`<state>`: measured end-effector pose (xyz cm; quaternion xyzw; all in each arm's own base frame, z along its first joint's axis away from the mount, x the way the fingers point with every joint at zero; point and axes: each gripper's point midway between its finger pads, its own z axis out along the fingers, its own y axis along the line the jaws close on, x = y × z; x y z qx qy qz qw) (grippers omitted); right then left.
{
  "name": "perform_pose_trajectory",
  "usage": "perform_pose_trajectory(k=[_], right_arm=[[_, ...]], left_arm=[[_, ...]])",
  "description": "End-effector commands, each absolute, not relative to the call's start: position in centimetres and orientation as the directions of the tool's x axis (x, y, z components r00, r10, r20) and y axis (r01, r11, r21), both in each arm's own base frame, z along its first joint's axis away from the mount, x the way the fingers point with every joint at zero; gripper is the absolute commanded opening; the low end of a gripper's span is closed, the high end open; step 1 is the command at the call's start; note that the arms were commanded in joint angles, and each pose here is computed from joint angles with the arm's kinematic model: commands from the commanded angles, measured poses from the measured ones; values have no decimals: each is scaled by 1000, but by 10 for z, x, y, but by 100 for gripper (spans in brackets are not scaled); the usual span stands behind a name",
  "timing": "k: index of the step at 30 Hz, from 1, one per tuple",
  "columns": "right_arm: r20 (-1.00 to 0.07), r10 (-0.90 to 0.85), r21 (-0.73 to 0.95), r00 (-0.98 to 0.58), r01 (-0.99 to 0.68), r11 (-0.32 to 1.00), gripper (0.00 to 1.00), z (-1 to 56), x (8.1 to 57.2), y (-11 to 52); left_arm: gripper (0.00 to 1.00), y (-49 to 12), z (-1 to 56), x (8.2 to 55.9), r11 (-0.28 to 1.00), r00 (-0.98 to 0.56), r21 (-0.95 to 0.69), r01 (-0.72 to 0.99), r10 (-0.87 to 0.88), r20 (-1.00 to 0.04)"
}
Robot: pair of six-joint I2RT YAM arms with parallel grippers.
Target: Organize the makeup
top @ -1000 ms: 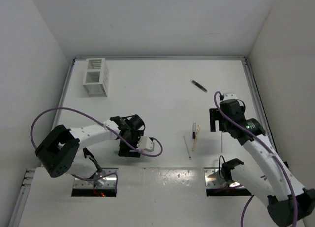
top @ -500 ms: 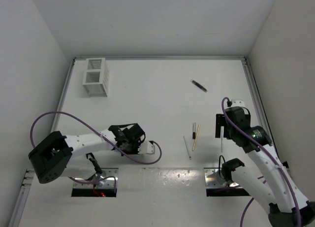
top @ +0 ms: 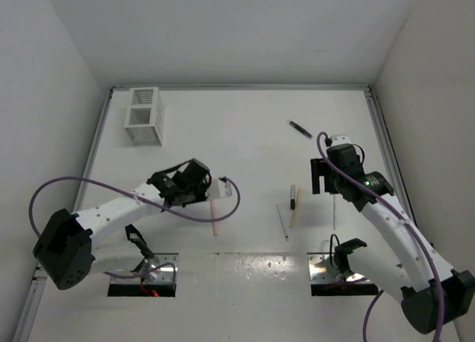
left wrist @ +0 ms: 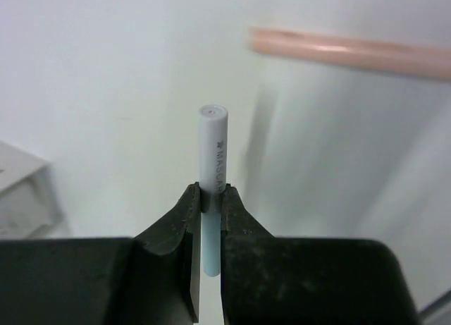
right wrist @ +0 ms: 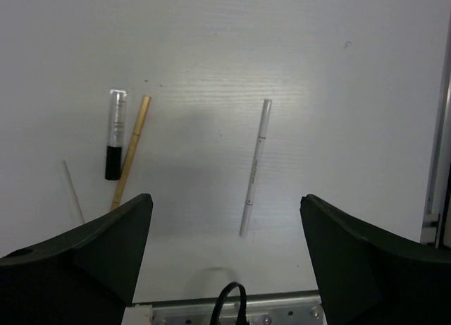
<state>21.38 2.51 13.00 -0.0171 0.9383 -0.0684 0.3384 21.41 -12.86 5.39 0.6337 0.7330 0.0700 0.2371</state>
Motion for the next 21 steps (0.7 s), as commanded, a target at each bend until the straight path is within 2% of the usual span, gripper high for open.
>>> perform_pose_trajectory(k=[1, 3, 4, 6, 7, 8, 10, 11, 12, 13, 14, 16, 17, 21], right_arm=[[-739, -139, -89, -659, -109, 990, 88, 166, 263, 57], [-738, -182, -73, -650, -192, 979, 89, 163, 279, 75], [-767, -177, -45, -617, -223, 974, 90, 176, 290, 86], [-757, -220, -21, -615, -313, 949, 90, 172, 302, 105], [-794, -209, -13, -571, -328, 945, 92, 186, 316, 112], [-768, -231, 5, -597, -367, 930, 92, 172, 323, 122], [-806, -246, 16, -538, -436, 900, 92, 191, 341, 139], [-791, -253, 31, -557, -449, 893, 92, 184, 353, 145], [-796, -254, 75, -550, -505, 860, 92, 186, 354, 158], [-807, -251, 82, -534, -523, 848, 92, 195, 367, 166], [-815, -242, 99, -527, -538, 837, 92, 198, 372, 170], [-815, -237, 116, -529, -549, 828, 92, 191, 385, 177], [-833, -222, 112, -507, -547, 829, 92, 198, 393, 178], [-843, -191, 124, -503, -528, 840, 92, 191, 408, 180]], left_arm=[[0, -136, 128, 291, 299, -92, 573, 763, 928, -362], [0, -134, 150, 323, 366, -129, 582, 727, 904, -408], [0, -134, 193, 355, 453, -143, 598, 662, 859, -492], [0, -143, 215, 398, 532, -181, 568, 628, 810, -559], [0, -145, 273, 429, 621, -150, 552, 556, 729, -668], [0, -146, 269, 455, 654, -182, 519, 551, 701, -690], [0, -141, 298, 495, 765, -204, 435, 475, 577, -791], [0, -120, 347, 522, 815, -146, 414, 406, 505, -851], [0, -114, 324, 554, 833, -184, 374, 407, 476, -860], [0, -102, 325, 570, 852, -185, 346, 393, 442, -878], [0, -75, 355, 591, 895, -128, 303, 326, 359, -924], [0, -46, 337, 622, 932, -131, 234, 276, 277, -952], [0, -20, 352, 635, 956, -60, 185, 228, 203, -977], [0, 17, 347, 649, 980, 36, 120, 156, 116, -993]])
